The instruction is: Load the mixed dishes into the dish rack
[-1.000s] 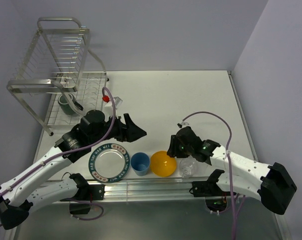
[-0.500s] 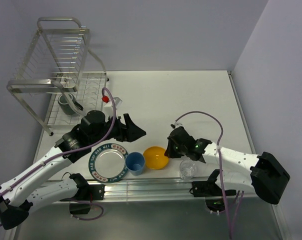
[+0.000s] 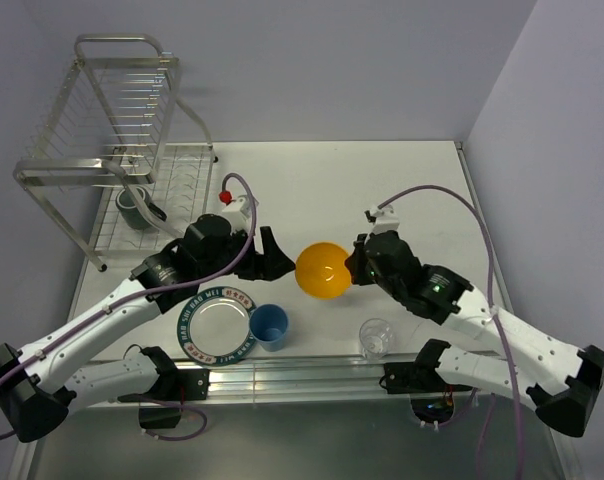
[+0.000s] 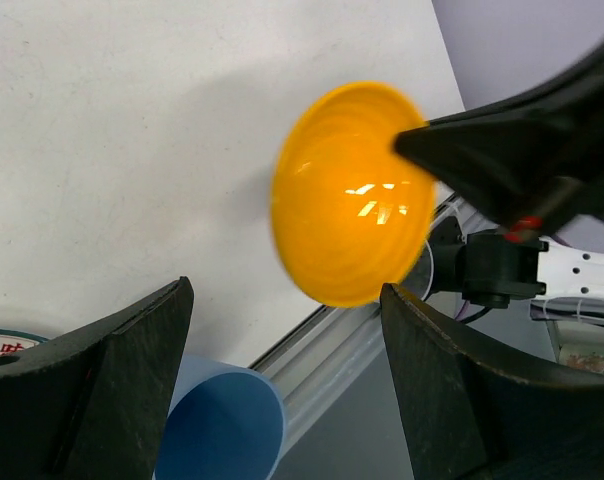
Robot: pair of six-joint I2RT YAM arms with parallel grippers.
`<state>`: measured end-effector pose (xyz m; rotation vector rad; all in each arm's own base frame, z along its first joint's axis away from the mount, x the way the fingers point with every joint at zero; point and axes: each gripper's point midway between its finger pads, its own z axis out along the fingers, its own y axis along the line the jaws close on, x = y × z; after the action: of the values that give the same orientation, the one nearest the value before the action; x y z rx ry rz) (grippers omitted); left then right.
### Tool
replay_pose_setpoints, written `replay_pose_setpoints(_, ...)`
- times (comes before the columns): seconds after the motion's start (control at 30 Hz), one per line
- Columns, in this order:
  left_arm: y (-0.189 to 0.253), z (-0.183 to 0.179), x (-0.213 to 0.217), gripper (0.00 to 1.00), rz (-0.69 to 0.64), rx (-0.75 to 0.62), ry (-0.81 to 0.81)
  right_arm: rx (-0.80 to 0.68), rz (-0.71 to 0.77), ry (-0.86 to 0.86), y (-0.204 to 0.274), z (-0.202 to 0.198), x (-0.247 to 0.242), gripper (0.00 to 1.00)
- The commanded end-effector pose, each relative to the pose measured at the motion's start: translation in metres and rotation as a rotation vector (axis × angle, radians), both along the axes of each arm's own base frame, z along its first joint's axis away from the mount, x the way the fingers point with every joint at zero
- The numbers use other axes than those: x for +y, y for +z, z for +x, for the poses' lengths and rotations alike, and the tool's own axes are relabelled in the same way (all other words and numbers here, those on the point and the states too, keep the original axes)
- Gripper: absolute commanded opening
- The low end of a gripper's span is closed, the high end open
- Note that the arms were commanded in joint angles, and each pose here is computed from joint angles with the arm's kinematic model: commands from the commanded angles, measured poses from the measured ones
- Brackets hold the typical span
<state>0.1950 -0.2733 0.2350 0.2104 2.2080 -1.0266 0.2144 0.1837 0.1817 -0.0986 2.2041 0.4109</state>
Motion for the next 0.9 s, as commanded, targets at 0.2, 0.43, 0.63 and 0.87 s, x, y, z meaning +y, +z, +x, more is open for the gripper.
replay_pose_setpoints(0.2, 0.031, -0.008, -0.018, 0.81, -0.085, -0.086, -0.123, -0.116, 0.17, 0.179, 0.063, -0.012, 0.028, 0.0)
replay_pose_setpoints(0.43, 0.022, -0.018, -0.021, 0.77, -0.1, -0.063, -0.177, -0.141, 0.278, 0.266, 0.078, -0.02, 0.048, 0.0)
replay_pose_setpoints(0.63, 0.012, -0.018, -0.021, 0.62, -0.077, -0.045, -0.18, -0.186, 0.353, 0.306, 0.104, -0.029, 0.05, 0.0)
replay_pose_setpoints(0.87, 0.026, -0.012, -0.017, 0.0, -0.079, -0.089, -0.145, -0.187, 0.384, 0.324, 0.109, -0.036, 0.049, 0.09)
